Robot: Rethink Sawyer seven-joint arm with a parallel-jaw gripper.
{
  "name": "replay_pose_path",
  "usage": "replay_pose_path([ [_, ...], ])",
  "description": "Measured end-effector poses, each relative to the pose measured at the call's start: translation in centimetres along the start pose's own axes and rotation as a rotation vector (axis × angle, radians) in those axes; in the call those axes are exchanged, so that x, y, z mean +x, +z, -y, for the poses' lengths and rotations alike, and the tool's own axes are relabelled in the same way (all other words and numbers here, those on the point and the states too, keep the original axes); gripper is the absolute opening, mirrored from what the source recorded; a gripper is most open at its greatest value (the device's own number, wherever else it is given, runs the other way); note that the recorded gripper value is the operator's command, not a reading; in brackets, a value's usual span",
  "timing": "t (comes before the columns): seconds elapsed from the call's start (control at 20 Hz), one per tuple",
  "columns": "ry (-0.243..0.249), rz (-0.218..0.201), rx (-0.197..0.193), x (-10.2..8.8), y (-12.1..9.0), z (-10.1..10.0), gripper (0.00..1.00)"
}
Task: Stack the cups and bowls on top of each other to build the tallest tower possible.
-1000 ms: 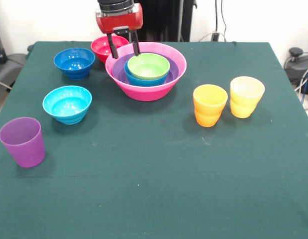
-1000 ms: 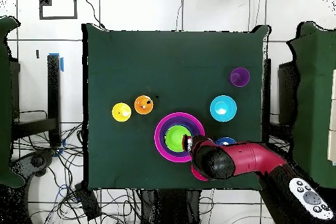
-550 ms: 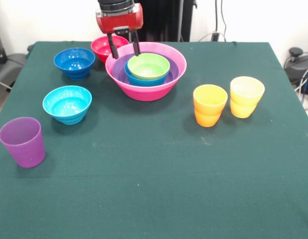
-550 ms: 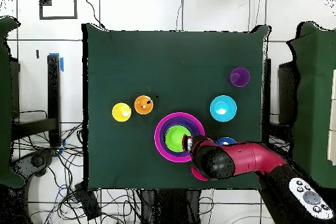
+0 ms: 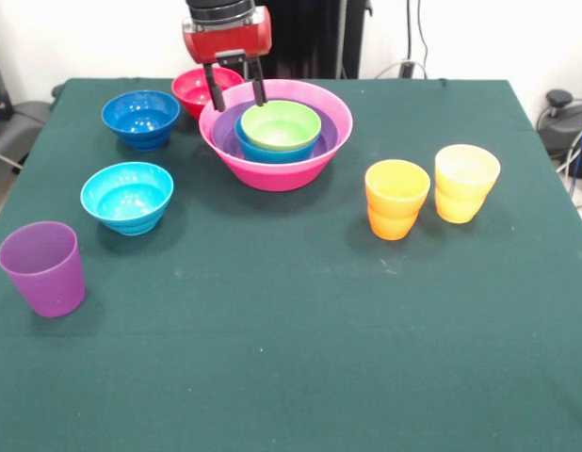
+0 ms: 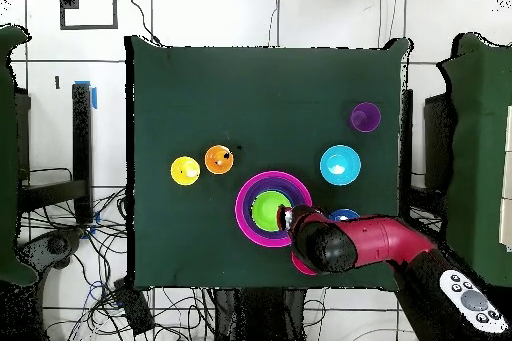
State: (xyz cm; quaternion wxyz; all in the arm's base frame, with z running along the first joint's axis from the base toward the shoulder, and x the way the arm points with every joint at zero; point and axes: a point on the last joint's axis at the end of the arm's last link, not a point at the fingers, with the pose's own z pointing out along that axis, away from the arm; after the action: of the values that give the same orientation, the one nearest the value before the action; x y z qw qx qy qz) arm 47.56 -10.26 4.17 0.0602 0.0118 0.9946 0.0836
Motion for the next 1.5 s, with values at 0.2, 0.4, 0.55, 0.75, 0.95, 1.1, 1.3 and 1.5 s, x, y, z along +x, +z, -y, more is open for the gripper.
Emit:
replay_pose_path([
  [0.2,0.000,0.000,0.000,0.0,0.0,0.0,1.00],
  [0.4,-0.002,0.006,0.008,-0.2,-0.3,0.2,1.00],
  [0.55,-0.003,0.015,0.015,-0.4,-0.8,0.4,1.00],
  [0.75,0.002,0.036,0.031,-0.9,-2.1,1.1,1.00],
  [0.95,0.011,0.058,0.047,-1.2,-3.5,1.8,1.00],
  [1.1,0.025,0.076,0.052,-1.7,-4.7,2.1,1.00],
  [1.3,0.031,0.092,0.062,-2.1,-5.7,2.4,1.00],
  [1.5,0.030,0.096,0.063,-2.2,-5.9,2.5,1.00],
])
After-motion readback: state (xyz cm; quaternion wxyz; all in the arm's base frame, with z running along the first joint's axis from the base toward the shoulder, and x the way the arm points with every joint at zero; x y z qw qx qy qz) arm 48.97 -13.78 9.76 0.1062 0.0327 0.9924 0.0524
